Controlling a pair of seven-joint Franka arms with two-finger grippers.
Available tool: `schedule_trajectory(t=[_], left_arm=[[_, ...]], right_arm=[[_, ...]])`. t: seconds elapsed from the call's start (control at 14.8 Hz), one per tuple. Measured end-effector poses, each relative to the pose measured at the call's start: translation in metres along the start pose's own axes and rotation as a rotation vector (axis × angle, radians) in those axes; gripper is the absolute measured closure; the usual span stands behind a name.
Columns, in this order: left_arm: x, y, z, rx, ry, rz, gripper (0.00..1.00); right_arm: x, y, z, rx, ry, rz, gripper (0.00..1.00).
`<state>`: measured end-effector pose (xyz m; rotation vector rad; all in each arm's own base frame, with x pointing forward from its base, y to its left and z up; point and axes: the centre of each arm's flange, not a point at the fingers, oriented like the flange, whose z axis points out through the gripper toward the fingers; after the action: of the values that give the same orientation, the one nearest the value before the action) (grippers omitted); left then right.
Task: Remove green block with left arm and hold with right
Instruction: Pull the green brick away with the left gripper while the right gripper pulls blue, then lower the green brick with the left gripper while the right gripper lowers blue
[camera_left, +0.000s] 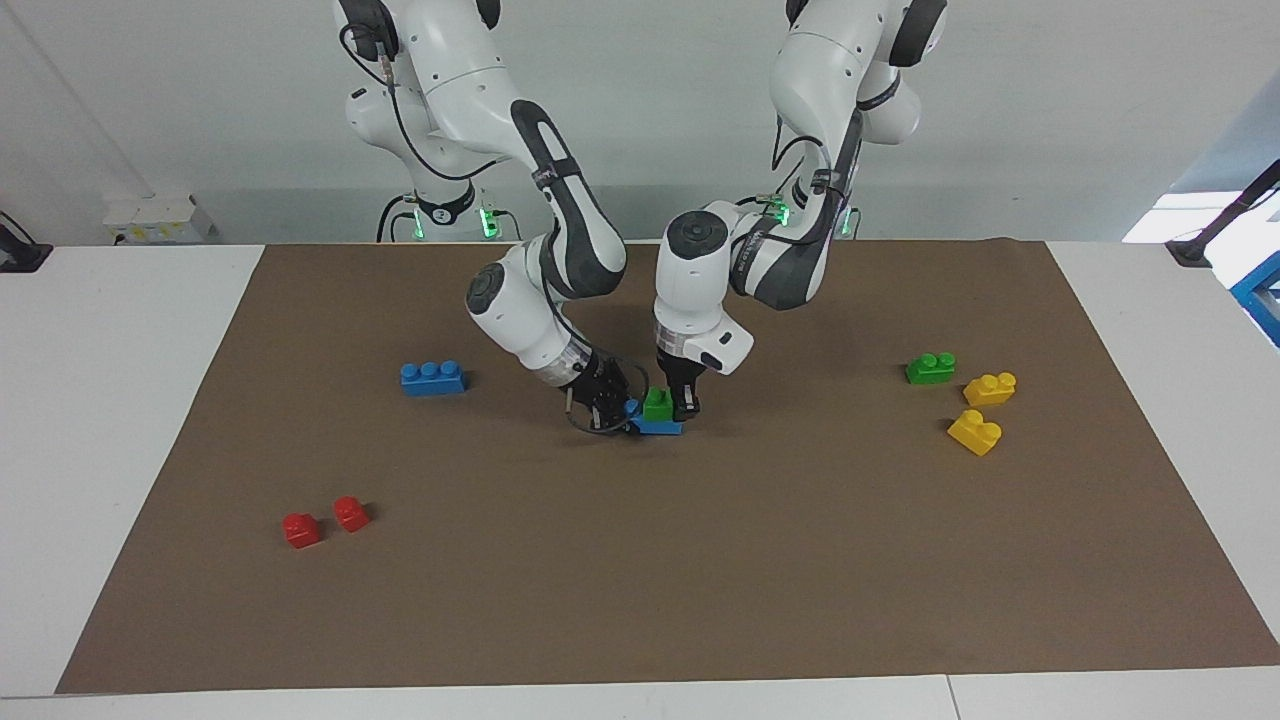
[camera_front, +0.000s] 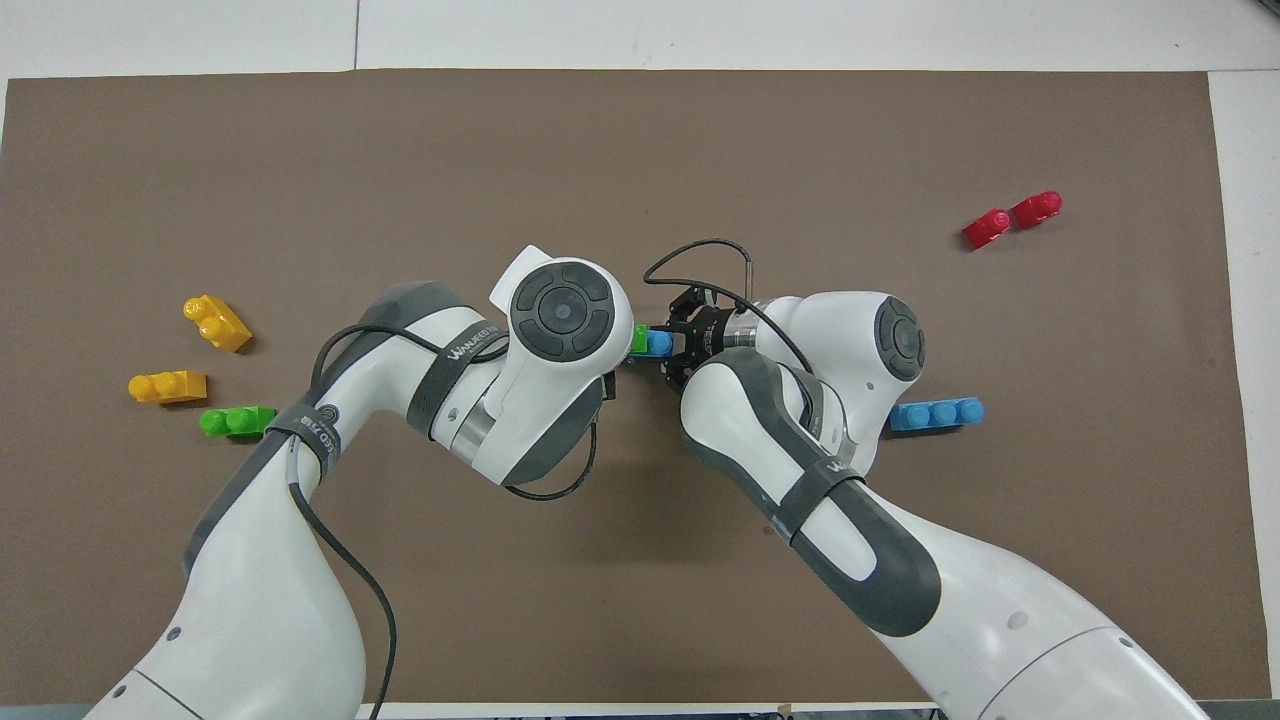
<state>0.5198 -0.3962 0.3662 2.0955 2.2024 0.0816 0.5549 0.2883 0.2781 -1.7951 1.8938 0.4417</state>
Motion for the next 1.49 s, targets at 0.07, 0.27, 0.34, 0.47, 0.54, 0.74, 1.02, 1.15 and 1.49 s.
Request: schedule_trajectory(t=[0.07,0.27,0.34,0.47,0.54,0.74,1.02,1.15,1.49], left_arm=[[0.001,0.0,-0.012,-0.006,-0.001,-0.001,0.64],[0.009,-0.004,-0.06,-0.008,0.005,0.002,0.64],[0.012,-0.007,-0.076,0.0,0.002,0.016,0.64],[0.026,-0.008,-0.099,0.019,0.017,0.053,0.64],[0.037,-0.006,-0.105,0.033,0.03,0.08,0.64],[0.083,0.018,-0.099,0.069,0.056,0.178,0.64],[0.179,0.056,-0.075,0.123,0.067,0.307,0.64],[0.231,0.066,-0.059,0.118,0.06,0.367,0.64],[0.34,0.067,-0.014,0.095,0.047,0.49,0.64]], right_arm=[[0.0,0.0,0.0,0.0,0.0,0.0,0.66],[0.003,0.002,0.003,-0.006,0.005,0.003,0.66],[0.004,0.002,0.004,-0.007,0.005,0.004,0.66],[0.004,0.002,0.003,-0.007,0.005,0.004,0.66],[0.004,0.001,0.003,-0.006,0.006,0.003,0.66],[0.017,-0.007,-0.007,-0.039,-0.003,-0.03,0.66],[0.074,-0.052,-0.071,-0.123,0.022,-0.126,0.66],[0.112,-0.067,-0.104,-0.141,0.007,-0.168,0.66],[0.181,-0.075,-0.143,-0.164,-0.04,-0.183,0.66]])
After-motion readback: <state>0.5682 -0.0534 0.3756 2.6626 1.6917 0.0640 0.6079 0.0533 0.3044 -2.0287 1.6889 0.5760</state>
